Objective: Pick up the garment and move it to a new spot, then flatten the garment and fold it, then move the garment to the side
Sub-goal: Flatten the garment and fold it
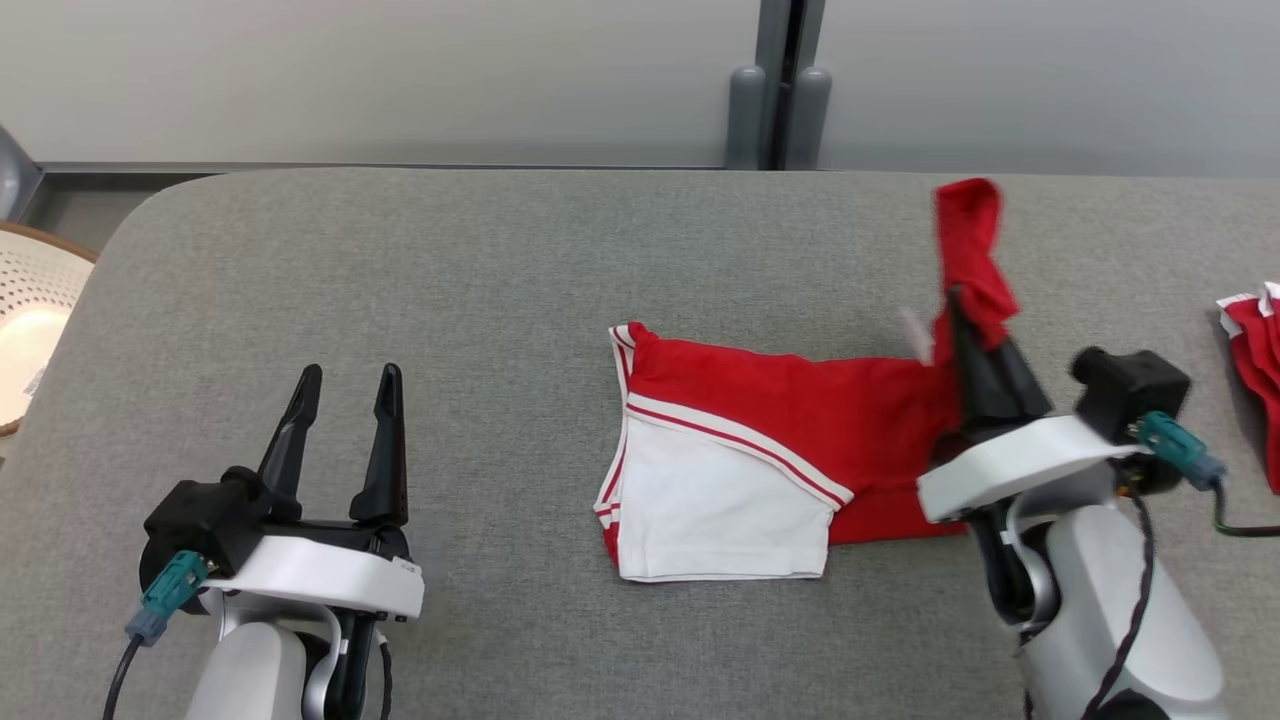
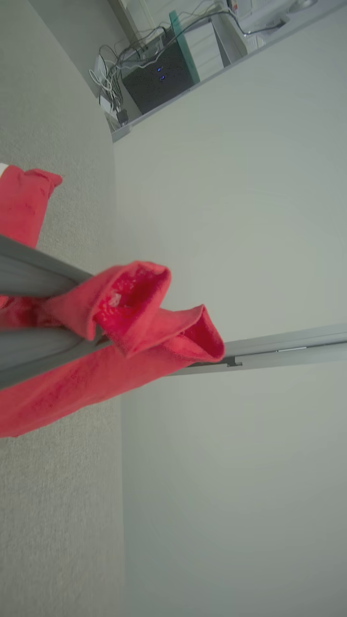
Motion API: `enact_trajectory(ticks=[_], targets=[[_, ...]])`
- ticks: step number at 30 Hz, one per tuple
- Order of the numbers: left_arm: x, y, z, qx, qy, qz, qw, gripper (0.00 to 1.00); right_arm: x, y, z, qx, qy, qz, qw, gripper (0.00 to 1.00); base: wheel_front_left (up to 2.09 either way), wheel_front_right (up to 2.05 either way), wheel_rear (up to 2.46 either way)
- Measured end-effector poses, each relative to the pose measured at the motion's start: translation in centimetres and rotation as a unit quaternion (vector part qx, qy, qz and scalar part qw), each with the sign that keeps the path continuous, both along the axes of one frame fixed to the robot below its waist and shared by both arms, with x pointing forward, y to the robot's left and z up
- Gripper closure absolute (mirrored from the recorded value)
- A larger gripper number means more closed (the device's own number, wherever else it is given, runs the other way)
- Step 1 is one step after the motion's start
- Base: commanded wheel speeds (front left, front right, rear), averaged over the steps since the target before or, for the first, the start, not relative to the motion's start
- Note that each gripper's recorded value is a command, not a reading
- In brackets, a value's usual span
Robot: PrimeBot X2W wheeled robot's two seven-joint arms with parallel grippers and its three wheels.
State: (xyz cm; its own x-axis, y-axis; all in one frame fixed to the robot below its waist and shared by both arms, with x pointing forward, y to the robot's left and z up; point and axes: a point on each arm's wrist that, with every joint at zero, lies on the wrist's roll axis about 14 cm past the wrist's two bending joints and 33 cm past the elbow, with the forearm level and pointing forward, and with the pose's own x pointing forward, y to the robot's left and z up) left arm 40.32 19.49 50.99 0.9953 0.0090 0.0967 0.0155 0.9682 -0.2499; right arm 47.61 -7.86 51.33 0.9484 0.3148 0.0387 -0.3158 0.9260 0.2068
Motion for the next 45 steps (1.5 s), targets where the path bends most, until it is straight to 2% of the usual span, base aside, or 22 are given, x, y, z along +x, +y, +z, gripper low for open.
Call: enact_trajectory(ticks=[3,10,20,23,25,28,31,34,38,39,40,45], targets=[[-0.4,0.4,-0.1,-0.003,0.002,0.006,1.0,0.0,-0.8,3.5,0.3,0.008,0.003,0.052,0.999,1.0,0.0,0.0,0.0],[-1.2,1.5,-0.8,-0.005,0.013,0.022,1.0,0.0,-3.7,10.1,-2.6,0.0,0.048,0.157,0.986,1.0,0.0,0.0,0.0],[-1.6,2.6,-2.1,-0.01,0.035,0.039,0.999,0.0,-4.8,14.7,-6.6,0.012,0.103,0.224,0.969,1.0,0.0,0.0,0.0],[-1.8,3.0,-2.7,-0.011,0.044,0.047,0.998,0.0,-5.6,15.8,-8.4,-0.008,0.119,0.247,0.962,1.0,0.0,0.0,0.0],[-1.8,3.2,-2.9,-0.01,0.048,0.049,0.998,0.0,-6.1,16.2,-9.4,-0.015,0.129,0.256,0.958,0.0,0.0,0.0,0.0],[-1.6,3.5,-2.9,-0.006,0.048,0.053,0.997,0.0,-7.3,17.6,-9.6,0.0,0.137,0.28,0.95,0.0,0.0,0.0,0.0],[-1.5,3.6,-3.0,-0.006,0.049,0.054,0.997,0.0,-9.4,19.4,-8.9,0.031,0.149,0.314,0.937,0.0,0.0,0.0,0.0],[-1.3,3.2,-2.9,-0.006,0.047,0.047,0.998,0.0,-9.7,19.5,-8.6,0.042,0.155,0.315,0.935,0.0,0.0,0.0,0.0],[-0.8,2.5,-2.4,-0.007,0.039,0.037,0.999,0.0,-7.2,18.0,-7.1,0.046,0.131,0.281,0.95,0.0,0.0,0.0,0.0],[-0.8,2.5,-2.4,-0.007,0.039,0.037,0.999,0.0,-7.2,18.0,-7.1,0.046,0.131,0.281,0.95,0.0,0.0,0.0,0.0],[-0.5,2.0,-2.1,-0.005,0.034,0.029,0.999,0.0,-5.6,16.6,-6.4,0.032,0.109,0.257,0.96,0.0,0.0,0.0,0.0],[0.4,0.4,-0.9,-0.007,0.014,0.006,1.0,0.0,-1.5,11.4,-3.7,0.003,0.05,0.175,0.983,0.0,0.0,0.0,0.0]])
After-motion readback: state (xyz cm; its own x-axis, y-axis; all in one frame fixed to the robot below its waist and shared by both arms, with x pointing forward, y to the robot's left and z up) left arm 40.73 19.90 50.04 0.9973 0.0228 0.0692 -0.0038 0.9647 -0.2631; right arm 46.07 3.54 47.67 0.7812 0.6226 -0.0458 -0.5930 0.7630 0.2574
